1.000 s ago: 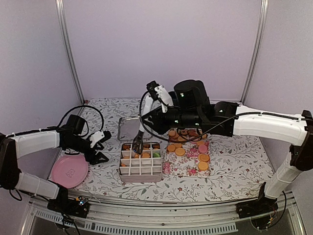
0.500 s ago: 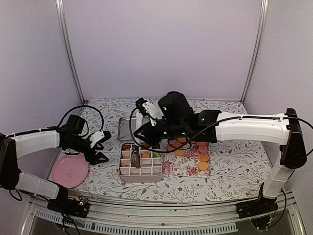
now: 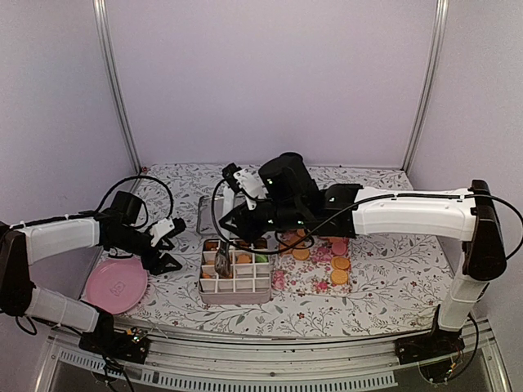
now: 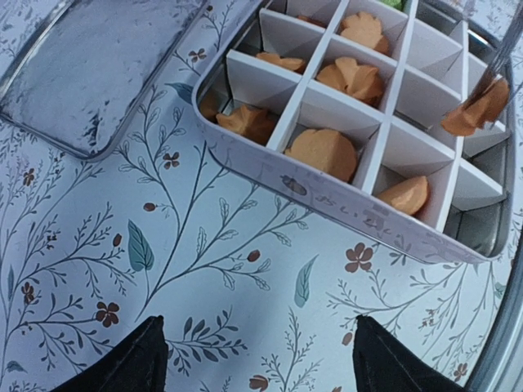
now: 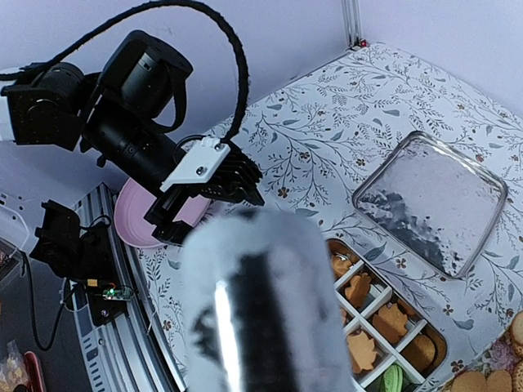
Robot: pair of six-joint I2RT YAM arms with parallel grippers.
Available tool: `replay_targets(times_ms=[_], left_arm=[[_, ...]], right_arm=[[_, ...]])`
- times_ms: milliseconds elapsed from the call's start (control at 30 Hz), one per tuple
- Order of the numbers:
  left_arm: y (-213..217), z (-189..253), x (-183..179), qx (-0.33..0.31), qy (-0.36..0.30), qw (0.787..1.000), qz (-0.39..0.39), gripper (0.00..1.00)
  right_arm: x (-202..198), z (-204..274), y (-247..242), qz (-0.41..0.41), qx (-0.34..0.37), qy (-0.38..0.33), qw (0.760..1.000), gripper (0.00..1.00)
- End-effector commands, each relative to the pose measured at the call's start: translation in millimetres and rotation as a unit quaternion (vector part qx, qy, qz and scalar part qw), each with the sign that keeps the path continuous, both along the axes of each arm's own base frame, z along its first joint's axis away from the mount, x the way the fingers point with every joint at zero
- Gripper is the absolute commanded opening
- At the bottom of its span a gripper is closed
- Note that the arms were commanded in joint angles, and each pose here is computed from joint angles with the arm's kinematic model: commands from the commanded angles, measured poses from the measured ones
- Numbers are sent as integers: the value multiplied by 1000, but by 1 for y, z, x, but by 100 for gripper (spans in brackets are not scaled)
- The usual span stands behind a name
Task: Pack the cookies
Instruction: Place the fake cookies in the empty pocket of the box.
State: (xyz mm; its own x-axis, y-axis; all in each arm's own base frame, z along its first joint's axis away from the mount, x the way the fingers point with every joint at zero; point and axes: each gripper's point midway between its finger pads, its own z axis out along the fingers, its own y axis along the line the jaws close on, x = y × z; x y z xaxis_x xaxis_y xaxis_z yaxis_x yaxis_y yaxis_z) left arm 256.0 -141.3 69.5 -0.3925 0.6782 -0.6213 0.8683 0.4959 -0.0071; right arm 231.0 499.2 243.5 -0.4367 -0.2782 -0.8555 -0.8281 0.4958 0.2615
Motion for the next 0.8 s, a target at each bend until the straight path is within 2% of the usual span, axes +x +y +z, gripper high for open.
replay_targets(times_ms=[0, 133, 233, 567, 767], left_arm=[[0, 6, 2, -6, -4, 1000, 0, 79], [1, 5, 2, -5, -5, 1000, 0, 79], [1, 5, 2, -6, -5, 1000, 0, 79], [0, 5, 2, -7, -2, 1000, 0, 79], [0, 5, 2, -8, -2, 1000, 0, 79]], right_arm=[[4, 9, 9, -3, 12, -16, 1000, 6], [6, 7, 7, -10, 7, -18, 1000, 23], [7, 9, 7, -11, 8, -20, 1000, 29], [12, 28, 0, -22, 17, -40, 999, 32], [30, 50, -27, -53, 27, -54, 997, 32]])
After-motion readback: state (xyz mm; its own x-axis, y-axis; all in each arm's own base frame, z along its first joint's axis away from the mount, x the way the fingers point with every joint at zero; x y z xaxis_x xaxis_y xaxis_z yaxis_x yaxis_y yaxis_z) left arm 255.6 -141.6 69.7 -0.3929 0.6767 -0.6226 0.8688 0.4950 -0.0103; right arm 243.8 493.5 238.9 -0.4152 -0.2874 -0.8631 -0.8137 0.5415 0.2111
